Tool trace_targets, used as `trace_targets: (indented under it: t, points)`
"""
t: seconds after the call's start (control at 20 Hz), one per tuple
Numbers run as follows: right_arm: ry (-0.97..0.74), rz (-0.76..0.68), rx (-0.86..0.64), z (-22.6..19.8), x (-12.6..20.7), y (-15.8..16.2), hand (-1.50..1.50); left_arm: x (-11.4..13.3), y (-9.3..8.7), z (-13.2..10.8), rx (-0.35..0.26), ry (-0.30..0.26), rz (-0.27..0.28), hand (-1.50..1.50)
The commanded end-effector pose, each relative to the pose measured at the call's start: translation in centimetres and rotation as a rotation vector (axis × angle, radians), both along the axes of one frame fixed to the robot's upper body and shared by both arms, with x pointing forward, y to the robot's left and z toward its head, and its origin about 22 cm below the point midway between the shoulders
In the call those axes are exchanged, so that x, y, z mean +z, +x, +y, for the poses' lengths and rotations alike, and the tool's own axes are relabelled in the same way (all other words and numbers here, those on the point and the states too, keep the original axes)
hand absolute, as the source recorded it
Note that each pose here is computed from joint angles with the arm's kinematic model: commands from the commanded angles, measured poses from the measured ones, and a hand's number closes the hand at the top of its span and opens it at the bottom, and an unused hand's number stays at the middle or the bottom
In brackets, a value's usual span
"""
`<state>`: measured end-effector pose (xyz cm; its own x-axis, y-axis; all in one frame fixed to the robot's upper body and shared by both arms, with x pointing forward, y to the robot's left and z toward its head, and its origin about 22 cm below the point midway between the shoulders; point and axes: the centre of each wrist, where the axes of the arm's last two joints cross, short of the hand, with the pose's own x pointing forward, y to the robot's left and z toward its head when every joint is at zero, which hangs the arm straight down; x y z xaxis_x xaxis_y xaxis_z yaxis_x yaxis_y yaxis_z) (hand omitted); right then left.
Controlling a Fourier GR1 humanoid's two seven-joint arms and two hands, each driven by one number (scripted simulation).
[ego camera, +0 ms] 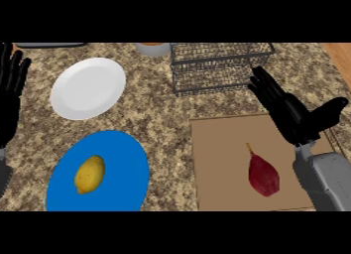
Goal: Pick the pear from the tray and place it in the tiered basket
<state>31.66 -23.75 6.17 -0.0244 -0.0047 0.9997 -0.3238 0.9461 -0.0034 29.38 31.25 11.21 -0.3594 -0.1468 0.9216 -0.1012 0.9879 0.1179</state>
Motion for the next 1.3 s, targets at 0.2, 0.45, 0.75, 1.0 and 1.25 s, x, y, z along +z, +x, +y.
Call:
trace_targets:
  t: [0.2,0.45,0.75,1.0,1.25]
  points:
    - [0.124,0.184,-0.252,3.5,-2.2,1.2,-1.5,-9.1,-2.0,-5.3,-0.167,0.038,0.282,0.0]
    - [0.18,0.281,-0.414,6.0,-6.1,-0.5,-1.5,-12.2,-3.1,-7.8,-0.229,-0.002,0.41,0.0]
    - [-0.064,0.02,-0.397,4.5,-1.7,-0.6,-1.5,-13.4,-2.1,-7.8,-0.235,-0.014,0.443,0.0]
    - [-0.501,0.089,-0.355,-0.8,3.9,0.0,-1.5,-12.4,-3.2,-6.6,-0.234,-0.013,0.43,0.0]
    - [-0.94,0.269,-0.109,-1.8,6.1,-0.4,-1.5,-13.3,-3.7,-7.0,-0.226,0.003,0.443,0.0]
